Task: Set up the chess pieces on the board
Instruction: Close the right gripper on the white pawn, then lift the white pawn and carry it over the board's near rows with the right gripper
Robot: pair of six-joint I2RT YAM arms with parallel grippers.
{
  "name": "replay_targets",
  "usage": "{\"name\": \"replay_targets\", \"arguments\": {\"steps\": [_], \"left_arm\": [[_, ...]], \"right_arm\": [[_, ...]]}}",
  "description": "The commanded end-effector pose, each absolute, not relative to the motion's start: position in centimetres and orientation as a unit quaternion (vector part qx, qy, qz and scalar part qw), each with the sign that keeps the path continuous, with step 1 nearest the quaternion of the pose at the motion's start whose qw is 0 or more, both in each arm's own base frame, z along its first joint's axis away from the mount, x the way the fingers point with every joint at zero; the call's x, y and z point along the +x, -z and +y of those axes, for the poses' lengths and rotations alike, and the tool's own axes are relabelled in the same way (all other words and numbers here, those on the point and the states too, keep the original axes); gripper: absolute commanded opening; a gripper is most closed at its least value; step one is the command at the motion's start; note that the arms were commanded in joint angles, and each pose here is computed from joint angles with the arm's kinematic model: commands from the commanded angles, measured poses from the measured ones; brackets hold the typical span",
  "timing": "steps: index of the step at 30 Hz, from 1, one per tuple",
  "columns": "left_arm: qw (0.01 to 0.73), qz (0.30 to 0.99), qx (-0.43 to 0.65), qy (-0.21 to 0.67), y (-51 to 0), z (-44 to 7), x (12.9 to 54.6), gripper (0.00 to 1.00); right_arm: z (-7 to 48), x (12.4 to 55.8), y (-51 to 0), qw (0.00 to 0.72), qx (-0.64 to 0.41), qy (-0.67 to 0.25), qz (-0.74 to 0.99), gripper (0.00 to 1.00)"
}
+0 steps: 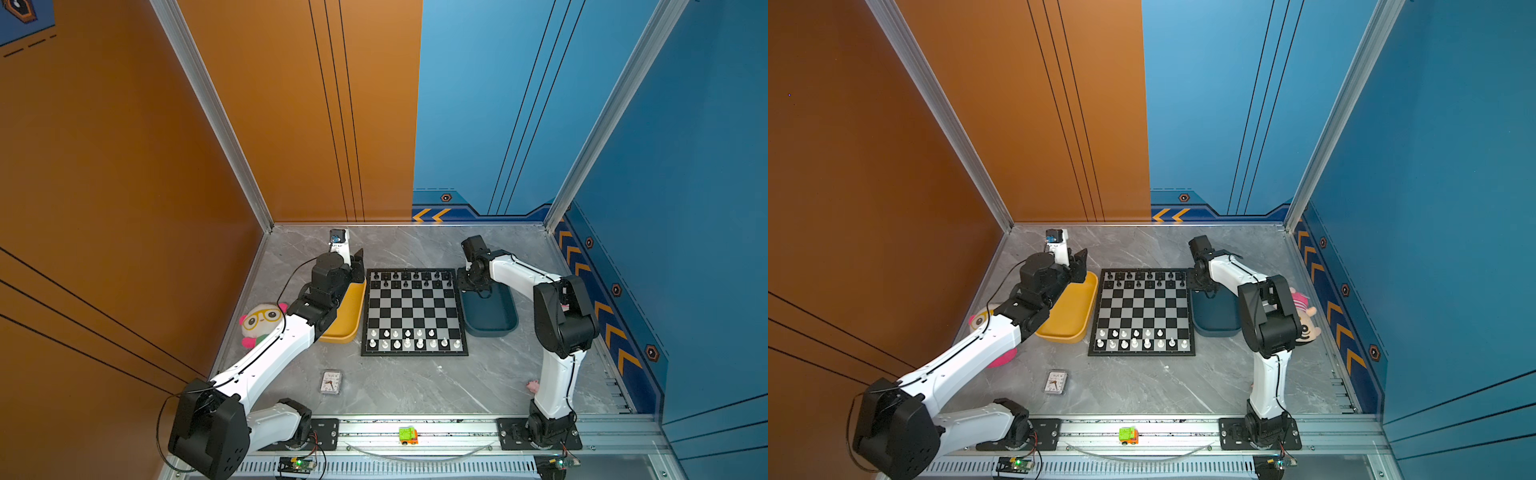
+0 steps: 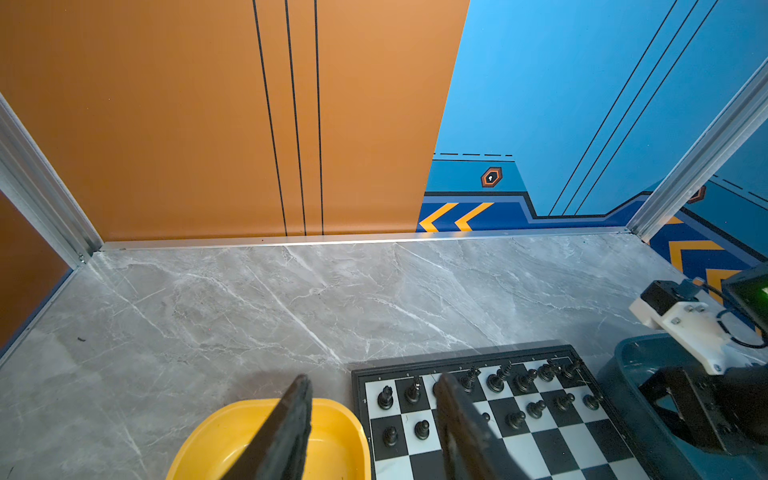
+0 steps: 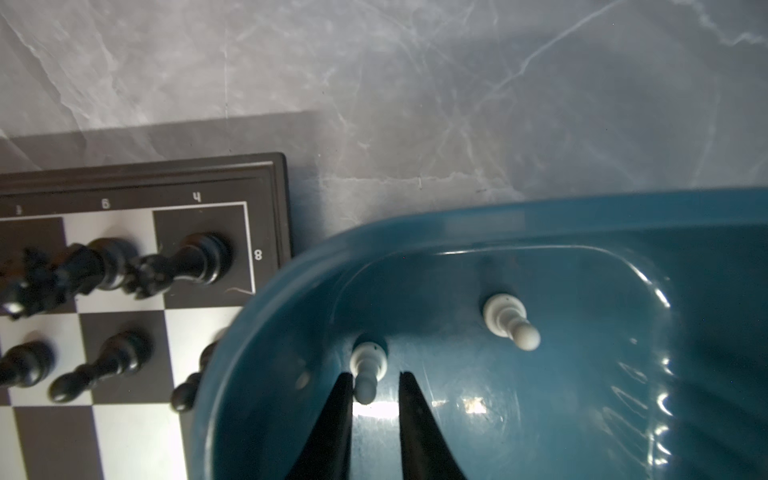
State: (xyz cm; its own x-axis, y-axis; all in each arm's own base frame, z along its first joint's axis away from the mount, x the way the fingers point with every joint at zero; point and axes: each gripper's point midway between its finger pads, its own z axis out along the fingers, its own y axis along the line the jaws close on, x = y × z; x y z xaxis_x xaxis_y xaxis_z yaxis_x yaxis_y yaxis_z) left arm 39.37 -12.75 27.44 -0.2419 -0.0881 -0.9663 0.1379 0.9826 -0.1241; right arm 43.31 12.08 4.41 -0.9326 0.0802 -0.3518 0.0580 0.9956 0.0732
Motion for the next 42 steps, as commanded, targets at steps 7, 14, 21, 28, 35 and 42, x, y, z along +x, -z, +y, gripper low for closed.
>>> {"name": "replay_targets", "arguments": {"steps": [7, 14, 21, 28, 35, 42], "left_arm": [[0.619, 0.781, 0.010, 0.087, -27.5, -12.1, 39.4, 0.50], [0.620, 0.779, 0.010, 0.088, -27.7, -12.1, 39.3, 0.50], [0.620, 0.779, 0.010, 0.088, -27.7, -12.1, 39.3, 0.50], [0.619, 0.781, 0.010, 0.083, -27.6, -11.9, 39.3, 0.50], [0.625, 0.776, 0.007, 0.084, -28.1, -11.5, 38.8, 0.50], [0.630, 0.772, 0.007, 0.088, -28.5, -11.3, 38.1, 0.50]], "right_arm": [[12.2, 43.6, -3.5, 0.168, 0.034, -0.036, 0.984, 0.19], [12.2, 43.6, -3.6, 0.169, 0.036, -0.036, 0.984, 0.12], [12.0, 43.4, -4.0, 0.167, 0.034, -0.032, 0.985, 0.07], [11.4, 42.4, -5.3, 0.164, 0.024, -0.017, 0.986, 0.02], [11.1, 40.6, -7.6, 0.173, 0.013, -0.011, 0.985, 0.00], [12.0, 37.8, -10.5, 0.186, -0.009, -0.007, 0.982, 0.00]]}}
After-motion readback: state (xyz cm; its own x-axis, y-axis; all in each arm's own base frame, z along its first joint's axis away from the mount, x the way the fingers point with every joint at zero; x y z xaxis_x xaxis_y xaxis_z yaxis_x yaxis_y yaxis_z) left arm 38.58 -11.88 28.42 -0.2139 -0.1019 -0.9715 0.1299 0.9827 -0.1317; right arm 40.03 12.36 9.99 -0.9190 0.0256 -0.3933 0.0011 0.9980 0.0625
